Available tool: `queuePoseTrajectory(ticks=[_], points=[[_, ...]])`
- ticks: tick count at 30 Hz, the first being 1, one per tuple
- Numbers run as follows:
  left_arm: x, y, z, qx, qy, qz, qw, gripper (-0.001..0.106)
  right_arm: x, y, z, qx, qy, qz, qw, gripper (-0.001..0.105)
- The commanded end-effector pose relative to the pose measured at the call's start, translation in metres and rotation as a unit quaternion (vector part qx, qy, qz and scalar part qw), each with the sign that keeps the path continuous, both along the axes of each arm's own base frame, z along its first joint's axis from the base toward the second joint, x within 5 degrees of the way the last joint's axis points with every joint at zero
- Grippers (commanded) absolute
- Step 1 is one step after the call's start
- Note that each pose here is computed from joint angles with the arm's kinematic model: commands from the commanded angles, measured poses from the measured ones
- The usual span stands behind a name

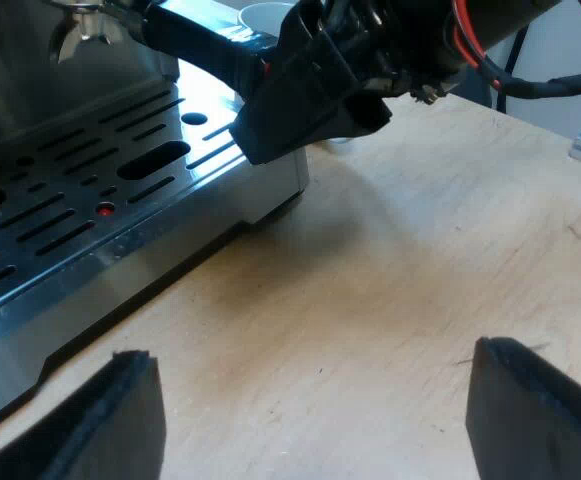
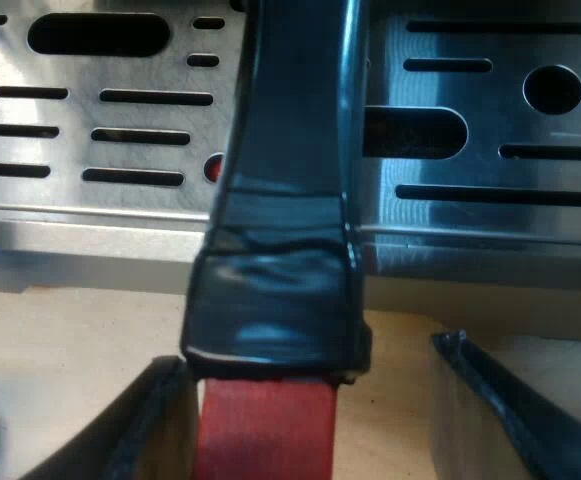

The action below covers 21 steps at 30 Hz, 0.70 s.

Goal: Grind coffee beans and then tamp

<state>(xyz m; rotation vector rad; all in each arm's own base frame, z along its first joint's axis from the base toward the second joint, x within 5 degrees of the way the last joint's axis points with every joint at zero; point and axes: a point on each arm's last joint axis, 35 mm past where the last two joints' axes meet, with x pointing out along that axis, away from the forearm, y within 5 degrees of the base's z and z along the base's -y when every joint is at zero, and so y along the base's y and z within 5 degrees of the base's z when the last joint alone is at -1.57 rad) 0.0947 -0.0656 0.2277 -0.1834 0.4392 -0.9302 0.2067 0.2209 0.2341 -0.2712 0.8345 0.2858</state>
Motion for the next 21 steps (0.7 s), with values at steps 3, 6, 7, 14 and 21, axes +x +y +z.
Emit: queuePoseTrajectory(ticks=[3,6,7,14,21], points=[[-0.0001,-0.0010,0.0020,-0.008,-0.002,-0.007,0.9999,0.065,0.0019,0.0006,0.0028,0.002,-0.002,0.001,1.0000,0.050],[-0.0001,-0.0010,0.0020,-0.008,-0.002,-0.007,0.9999,0.065,0.0015,0.0002,0.0024,0.000,0.001,0.001,1.0000,0.035],[-0.0001,-0.0010,0.0020,-0.008,-0.002,-0.007,0.9999,0.065,0.0015,0.0002,0.0024,0.000,0.000,0.001,1.0000,0.034],[-0.0001,-0.0010,0.0020,-0.008,-0.002,-0.007,0.9999,0.065,0.0015,0.0002,0.0024,0.000,0.000,0.001,1.0000,0.004],[-0.0001,-0.0010,0.0020,-0.008,-0.002,-0.007,0.9999,0.065,0.0016,0.0001,0.0025,-0.001,-0.001,0.000,1.0000,0.000]])
